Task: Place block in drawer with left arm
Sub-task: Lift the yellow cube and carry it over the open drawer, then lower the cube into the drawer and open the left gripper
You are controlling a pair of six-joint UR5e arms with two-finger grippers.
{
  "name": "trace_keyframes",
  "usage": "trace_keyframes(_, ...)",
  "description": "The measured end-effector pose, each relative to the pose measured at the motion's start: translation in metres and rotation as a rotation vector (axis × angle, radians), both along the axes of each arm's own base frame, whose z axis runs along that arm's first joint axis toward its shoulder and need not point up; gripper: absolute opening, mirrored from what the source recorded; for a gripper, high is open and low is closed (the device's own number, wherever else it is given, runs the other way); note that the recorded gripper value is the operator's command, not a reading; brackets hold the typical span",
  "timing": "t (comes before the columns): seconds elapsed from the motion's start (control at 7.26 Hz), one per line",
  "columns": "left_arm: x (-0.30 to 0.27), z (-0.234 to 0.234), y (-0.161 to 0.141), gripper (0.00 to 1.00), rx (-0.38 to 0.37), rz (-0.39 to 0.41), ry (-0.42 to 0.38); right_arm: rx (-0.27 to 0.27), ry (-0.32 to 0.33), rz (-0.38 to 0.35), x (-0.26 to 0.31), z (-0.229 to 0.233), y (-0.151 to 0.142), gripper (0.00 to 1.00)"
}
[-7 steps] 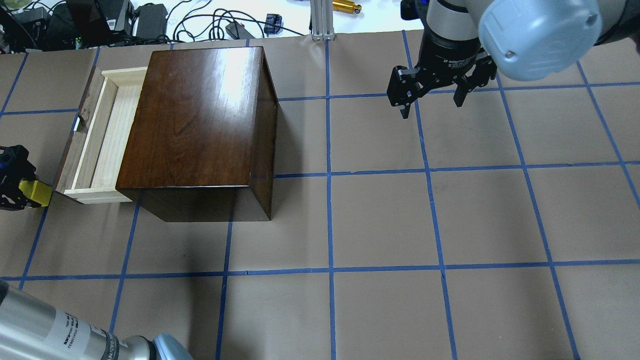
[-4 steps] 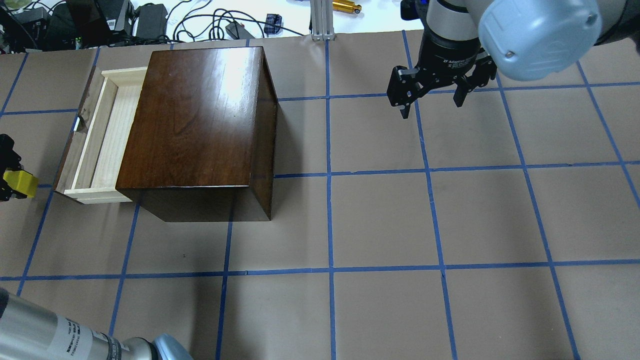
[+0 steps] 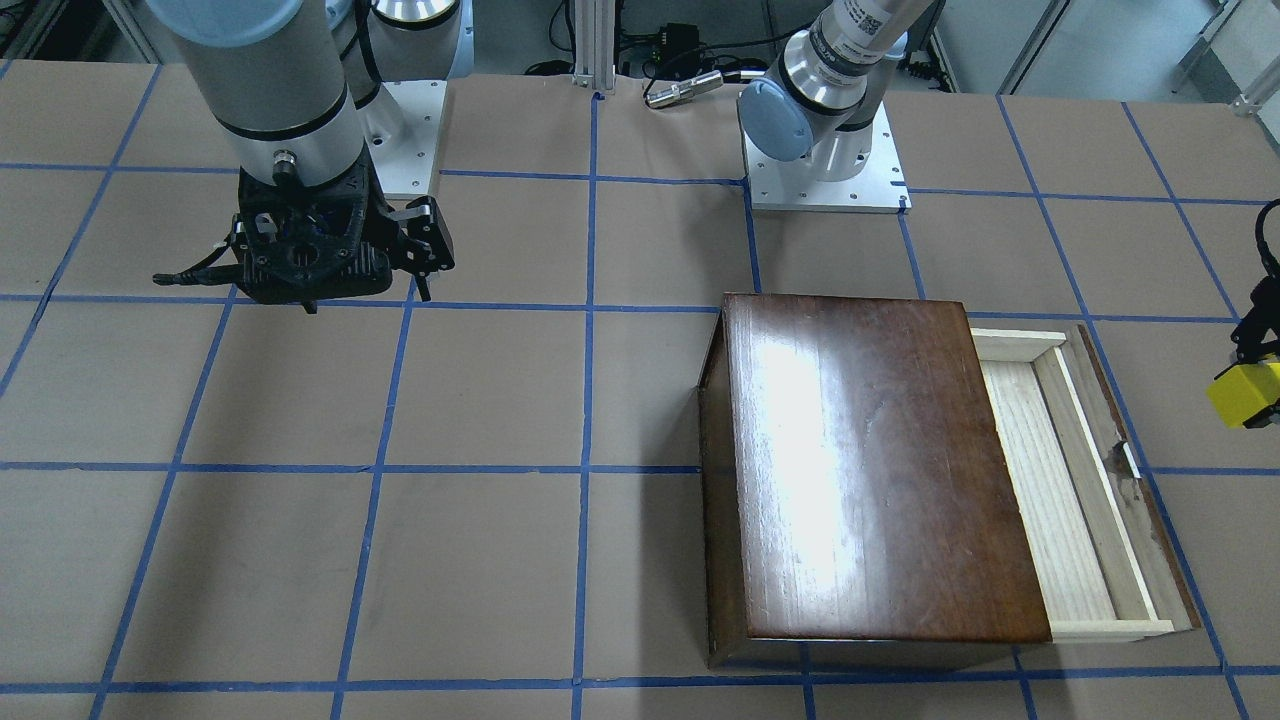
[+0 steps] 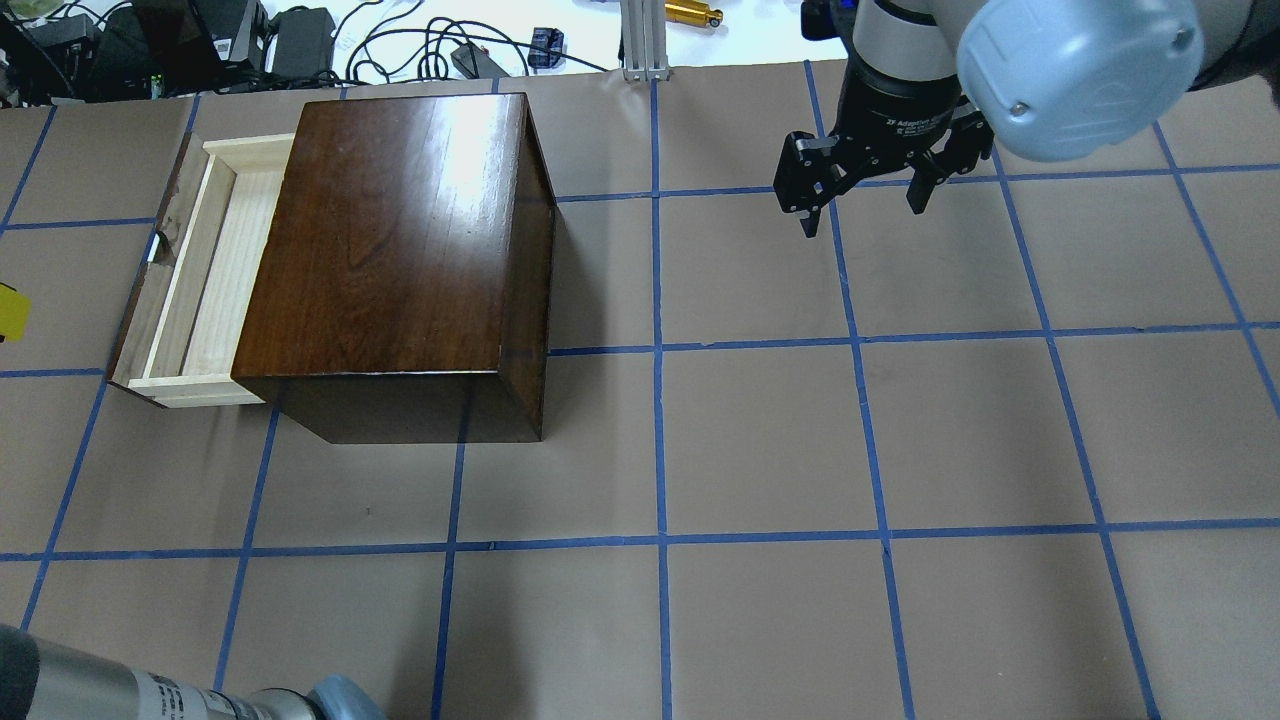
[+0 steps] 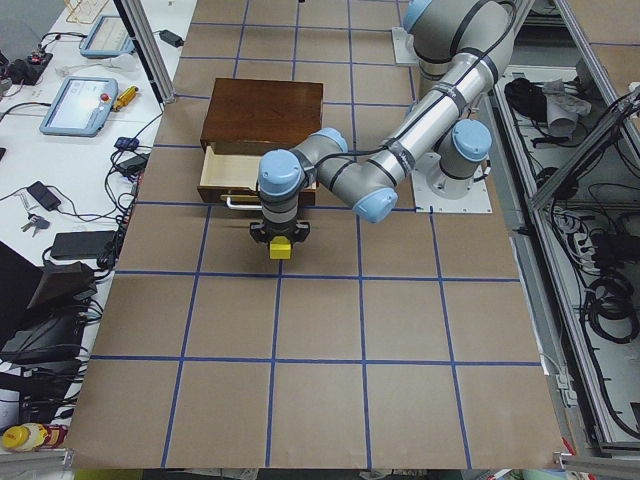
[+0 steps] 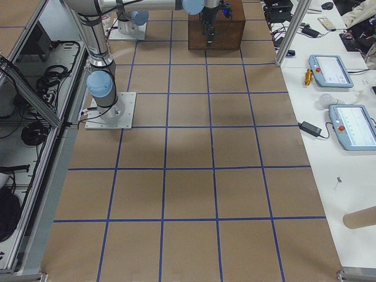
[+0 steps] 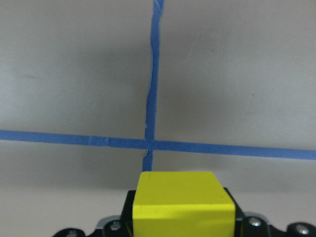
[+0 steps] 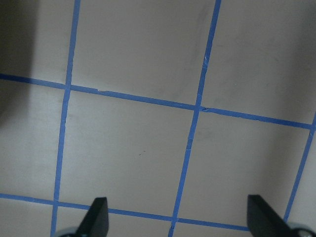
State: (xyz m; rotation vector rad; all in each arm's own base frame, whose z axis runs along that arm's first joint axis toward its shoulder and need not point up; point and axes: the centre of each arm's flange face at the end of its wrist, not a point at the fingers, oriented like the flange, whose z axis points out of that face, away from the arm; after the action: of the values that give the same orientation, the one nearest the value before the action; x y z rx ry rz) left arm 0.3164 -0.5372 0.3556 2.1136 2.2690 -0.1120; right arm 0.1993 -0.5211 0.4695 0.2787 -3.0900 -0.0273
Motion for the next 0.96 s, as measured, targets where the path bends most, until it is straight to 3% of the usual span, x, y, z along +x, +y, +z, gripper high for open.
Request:
trace_keyframes(0.41,-0.126,0.043,-0.044,0.26,-0.012,-0.013,0.034,0.000,-0.001,0.000,0.000,0.000,0.000,1.00)
trace_keyframes(0.83,-0.193,0.021,-0.065,0.26,0.028,-0.008,0.064,0.000,0.000,-0.001,0.000,0.000,0.000,1.00)
trace_keyframes(0.96,-0.199,0.006,-0.066,0.34,0.049,-0.009,0.074,0.000,0.000,-0.001,0.000,0.000,0.000,1.00)
